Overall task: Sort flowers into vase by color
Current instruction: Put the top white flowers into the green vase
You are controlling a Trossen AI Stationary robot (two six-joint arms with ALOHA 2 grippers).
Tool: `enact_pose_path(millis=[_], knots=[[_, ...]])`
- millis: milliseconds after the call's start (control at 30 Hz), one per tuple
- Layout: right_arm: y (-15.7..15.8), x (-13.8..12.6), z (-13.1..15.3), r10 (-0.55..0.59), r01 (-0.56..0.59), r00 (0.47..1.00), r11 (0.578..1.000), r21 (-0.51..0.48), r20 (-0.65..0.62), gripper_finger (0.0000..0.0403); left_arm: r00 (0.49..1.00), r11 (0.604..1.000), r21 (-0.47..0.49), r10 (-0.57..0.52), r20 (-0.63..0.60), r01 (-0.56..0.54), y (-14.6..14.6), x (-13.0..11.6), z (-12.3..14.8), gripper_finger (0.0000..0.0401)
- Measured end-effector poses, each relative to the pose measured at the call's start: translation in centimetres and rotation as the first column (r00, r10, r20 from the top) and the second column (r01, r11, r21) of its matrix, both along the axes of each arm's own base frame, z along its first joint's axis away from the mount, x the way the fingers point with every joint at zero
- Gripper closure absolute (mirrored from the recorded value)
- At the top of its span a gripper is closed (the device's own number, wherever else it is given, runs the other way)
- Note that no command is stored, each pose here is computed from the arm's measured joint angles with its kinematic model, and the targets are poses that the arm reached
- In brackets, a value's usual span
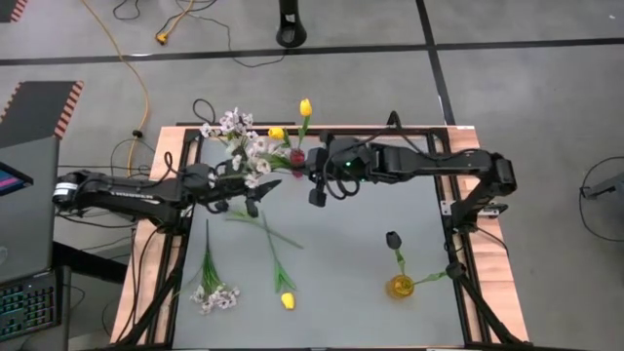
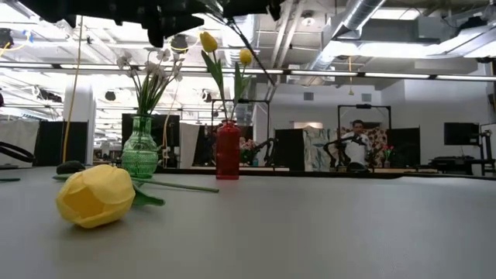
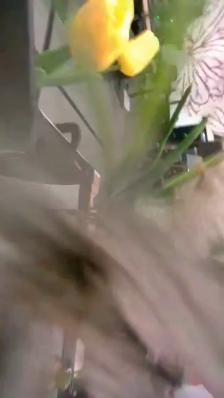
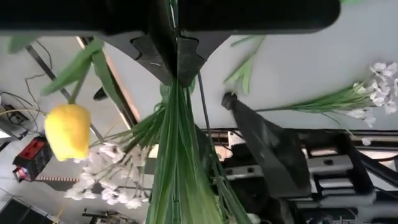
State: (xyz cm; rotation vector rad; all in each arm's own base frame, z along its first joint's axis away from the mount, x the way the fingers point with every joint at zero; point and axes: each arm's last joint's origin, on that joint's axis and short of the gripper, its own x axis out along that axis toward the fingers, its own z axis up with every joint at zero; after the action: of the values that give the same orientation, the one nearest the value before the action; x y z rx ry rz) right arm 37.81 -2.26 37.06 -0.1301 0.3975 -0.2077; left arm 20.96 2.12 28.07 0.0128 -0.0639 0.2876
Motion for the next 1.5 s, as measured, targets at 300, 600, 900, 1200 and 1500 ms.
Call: enact_pose_path(millis=[300, 600, 900, 1200, 1500], knots=[[0.5, 1.8, -1.6, 0.015, -0.015, 1.000, 1.000, 0.001, 0.004, 0.0372, 0.999, 0.999, -0.001, 0.034, 0.012, -0.034, 0.1, -0.1, 0.1, 0.0218], [1.0, 2.8, -2.6, 0.031, -0.032, 0.999, 0.999, 0.004, 0.010, 0.0371, 0.999, 0.999, -0.004, 0.033, 0.018, -0.033, 0.1, 0.0, 0.2, 0.0218], [1.2, 3.6, -3.3, 0.036, -0.036, 0.999, 0.999, 0.001, 0.016, 0.0369, 1.000, 1.000, 0.000, -0.003, 0.030, 0.003, 0.0, 0.0, 0.3, 0.0218], [1.2, 3.7, -3.2, 0.037, -0.037, 0.999, 0.999, 0.000, 0.036, 0.0364, 1.000, 1.000, 0.000, -0.002, 0.030, 0.002, 0.0, 0.0, 0.3, 0.0269], [1.1, 3.7, -2.9, 0.031, -0.031, 0.997, 1.000, -0.002, 0.064, 0.0345, 0.999, 1.000, -0.009, -0.004, 0.033, 0.004, 0.0, 0.0, 0.3, 0.0377]])
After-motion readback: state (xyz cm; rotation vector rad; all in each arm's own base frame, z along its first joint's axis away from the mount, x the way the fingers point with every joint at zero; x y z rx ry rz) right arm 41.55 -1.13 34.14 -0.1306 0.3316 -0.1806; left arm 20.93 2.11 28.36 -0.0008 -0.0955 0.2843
